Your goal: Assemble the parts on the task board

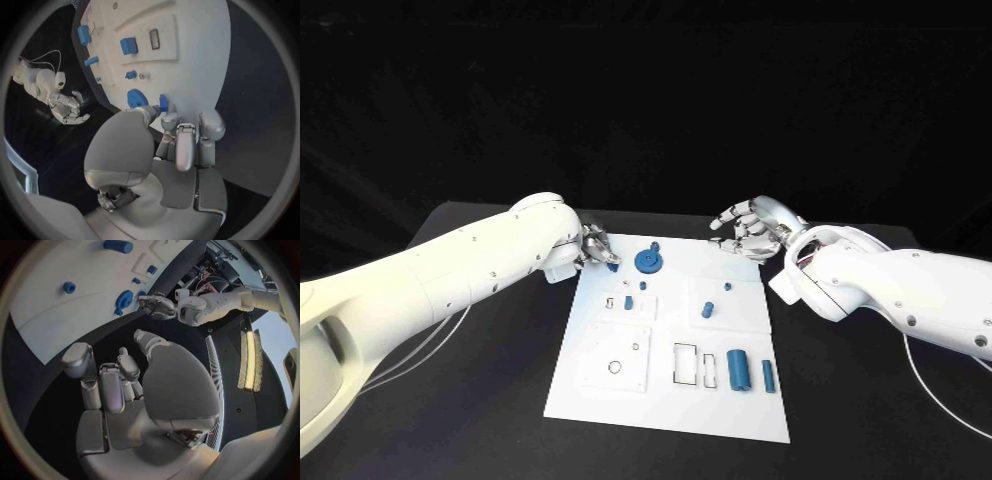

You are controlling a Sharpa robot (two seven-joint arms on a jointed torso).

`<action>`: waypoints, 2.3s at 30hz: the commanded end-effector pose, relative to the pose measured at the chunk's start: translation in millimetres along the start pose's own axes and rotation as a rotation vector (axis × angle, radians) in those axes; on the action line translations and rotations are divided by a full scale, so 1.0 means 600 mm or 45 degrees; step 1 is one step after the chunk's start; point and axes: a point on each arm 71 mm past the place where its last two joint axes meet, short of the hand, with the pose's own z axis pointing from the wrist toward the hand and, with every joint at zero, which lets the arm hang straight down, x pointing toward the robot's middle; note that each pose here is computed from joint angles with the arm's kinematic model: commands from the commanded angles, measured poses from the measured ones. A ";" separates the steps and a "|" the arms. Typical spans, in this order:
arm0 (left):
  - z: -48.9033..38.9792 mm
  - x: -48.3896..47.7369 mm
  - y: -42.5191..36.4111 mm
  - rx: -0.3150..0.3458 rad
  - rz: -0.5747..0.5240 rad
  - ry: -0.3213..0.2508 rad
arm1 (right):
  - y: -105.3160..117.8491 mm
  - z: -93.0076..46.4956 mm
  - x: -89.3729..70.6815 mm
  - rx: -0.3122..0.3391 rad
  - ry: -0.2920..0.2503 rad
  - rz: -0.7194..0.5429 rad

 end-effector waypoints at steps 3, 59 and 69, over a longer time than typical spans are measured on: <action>-0.001 0.002 -0.003 0.024 -0.015 0.016 | 0.002 0.000 0.001 -0.016 0.008 -0.012; -0.105 0.045 0.011 0.259 0.152 -0.208 | -0.008 -0.007 -0.008 -0.001 -0.005 -0.014; -0.104 0.076 0.013 0.289 0.237 -0.218 | -0.009 -0.008 -0.009 0.001 -0.007 -0.014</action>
